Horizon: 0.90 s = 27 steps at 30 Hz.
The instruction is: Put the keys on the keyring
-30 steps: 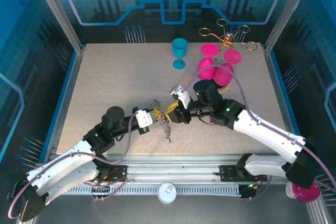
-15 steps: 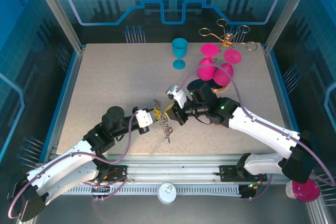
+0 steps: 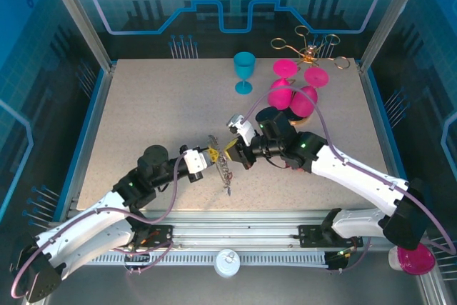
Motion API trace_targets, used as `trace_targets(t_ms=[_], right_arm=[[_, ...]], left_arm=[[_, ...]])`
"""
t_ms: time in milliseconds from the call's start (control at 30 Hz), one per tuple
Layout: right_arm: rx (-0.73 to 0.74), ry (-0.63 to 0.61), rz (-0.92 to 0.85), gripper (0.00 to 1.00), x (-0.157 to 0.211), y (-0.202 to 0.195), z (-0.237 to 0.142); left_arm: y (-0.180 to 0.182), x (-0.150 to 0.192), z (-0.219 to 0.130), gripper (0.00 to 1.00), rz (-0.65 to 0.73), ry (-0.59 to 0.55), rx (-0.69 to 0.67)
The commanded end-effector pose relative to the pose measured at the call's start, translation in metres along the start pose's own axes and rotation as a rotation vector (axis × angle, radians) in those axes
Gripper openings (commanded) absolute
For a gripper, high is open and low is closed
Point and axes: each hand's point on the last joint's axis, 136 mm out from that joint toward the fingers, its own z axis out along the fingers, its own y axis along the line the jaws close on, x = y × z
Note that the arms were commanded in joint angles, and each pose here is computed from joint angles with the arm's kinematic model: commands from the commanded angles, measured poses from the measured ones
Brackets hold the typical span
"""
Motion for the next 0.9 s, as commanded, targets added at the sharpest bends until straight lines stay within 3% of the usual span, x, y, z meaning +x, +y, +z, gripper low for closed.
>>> trace_targets(t_ms=[0,267,333,433,700,867], right_arm=[[-0.009,0.03,0.018,0.0,0.008,-0.006,0.007],[-0.09,0.002,-0.019,0.0,0.006,0.008,0.005],[-0.066,-0.006,-0.02,0.15,0.006,0.003,0.002],[-0.028,-0.038,-0.025,0.28,0.004,-0.008,-0.01],[-0.154,-0.143,-0.144,0.44,0.001,0.009,-0.034],[-0.224,-0.134,-0.156,0.46,0.003,0.02,-0.032]], left_arm=[[0.002,-0.032,-0.006,0.0,0.014,-0.14,-0.003],[0.008,-0.028,-0.001,0.0,-0.013,-0.119,-0.026],[0.008,-0.026,0.001,0.0,-0.018,-0.112,-0.026],[0.007,-0.026,0.001,0.0,-0.02,-0.113,-0.018],[0.001,-0.029,0.0,0.0,-0.017,-0.145,0.008],[-0.001,-0.032,-0.001,0.0,-0.019,-0.168,0.018]])
